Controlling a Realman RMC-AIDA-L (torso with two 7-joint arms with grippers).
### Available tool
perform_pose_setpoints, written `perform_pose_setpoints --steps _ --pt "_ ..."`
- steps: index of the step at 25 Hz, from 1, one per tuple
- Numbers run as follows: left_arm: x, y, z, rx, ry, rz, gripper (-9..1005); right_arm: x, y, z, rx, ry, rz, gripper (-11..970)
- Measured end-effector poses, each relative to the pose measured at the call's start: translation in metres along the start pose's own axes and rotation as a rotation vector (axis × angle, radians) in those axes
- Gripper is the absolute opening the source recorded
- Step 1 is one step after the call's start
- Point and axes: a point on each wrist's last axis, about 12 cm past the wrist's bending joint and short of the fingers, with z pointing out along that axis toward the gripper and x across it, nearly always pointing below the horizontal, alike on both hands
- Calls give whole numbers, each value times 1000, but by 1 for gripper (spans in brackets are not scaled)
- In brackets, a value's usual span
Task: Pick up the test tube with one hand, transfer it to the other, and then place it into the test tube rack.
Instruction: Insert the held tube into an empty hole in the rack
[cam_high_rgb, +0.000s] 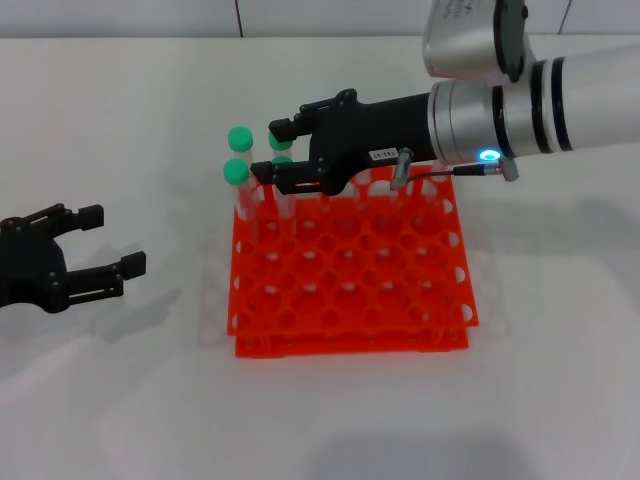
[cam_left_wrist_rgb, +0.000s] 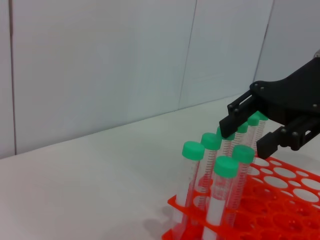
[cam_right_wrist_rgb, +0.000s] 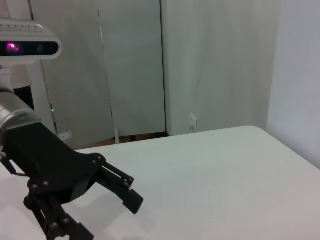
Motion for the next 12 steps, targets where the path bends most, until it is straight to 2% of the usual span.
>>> perform_pose_setpoints --steps 6,10,12 --pt "0 0 -1 -2 1 1 893 -3 7 -14 -45 -36 0 537" --pt "-1 2 -2 -8 1 5 893 -3 10 -35 -76 -82 1 538" --pt "-1 2 -3 -9 2 6 893 1 7 -50 -65 -102 14 538"
